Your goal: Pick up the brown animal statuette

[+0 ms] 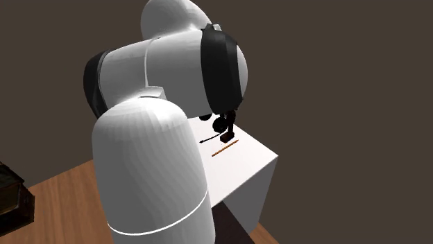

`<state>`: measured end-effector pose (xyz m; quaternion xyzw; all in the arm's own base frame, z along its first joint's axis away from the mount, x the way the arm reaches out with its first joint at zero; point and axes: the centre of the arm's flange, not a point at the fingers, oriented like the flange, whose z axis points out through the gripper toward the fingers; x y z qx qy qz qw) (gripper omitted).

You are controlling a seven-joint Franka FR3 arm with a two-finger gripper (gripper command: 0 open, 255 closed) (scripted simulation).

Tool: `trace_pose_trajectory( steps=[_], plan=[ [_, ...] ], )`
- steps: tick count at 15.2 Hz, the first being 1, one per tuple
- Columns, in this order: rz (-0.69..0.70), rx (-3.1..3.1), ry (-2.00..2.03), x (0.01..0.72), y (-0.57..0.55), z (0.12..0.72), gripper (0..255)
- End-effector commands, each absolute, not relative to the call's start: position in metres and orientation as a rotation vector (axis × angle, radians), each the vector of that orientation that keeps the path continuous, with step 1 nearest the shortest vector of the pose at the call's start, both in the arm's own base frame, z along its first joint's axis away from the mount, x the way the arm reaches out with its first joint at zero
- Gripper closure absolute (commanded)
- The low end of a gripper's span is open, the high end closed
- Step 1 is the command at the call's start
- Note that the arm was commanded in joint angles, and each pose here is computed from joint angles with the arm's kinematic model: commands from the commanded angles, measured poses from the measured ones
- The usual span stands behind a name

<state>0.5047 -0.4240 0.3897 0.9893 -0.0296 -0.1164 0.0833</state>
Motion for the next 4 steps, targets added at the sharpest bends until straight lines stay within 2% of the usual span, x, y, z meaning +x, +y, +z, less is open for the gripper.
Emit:
trace_pose_trajectory(
  steps=[1,4],
  plan=[
    [-0.348,2.953,-0.088,0.5046,-0.4237,0.4004,255],
    [-0.348,2.953,-0.088,0.5045,-0.4237,0.4065,255]
  ],
)
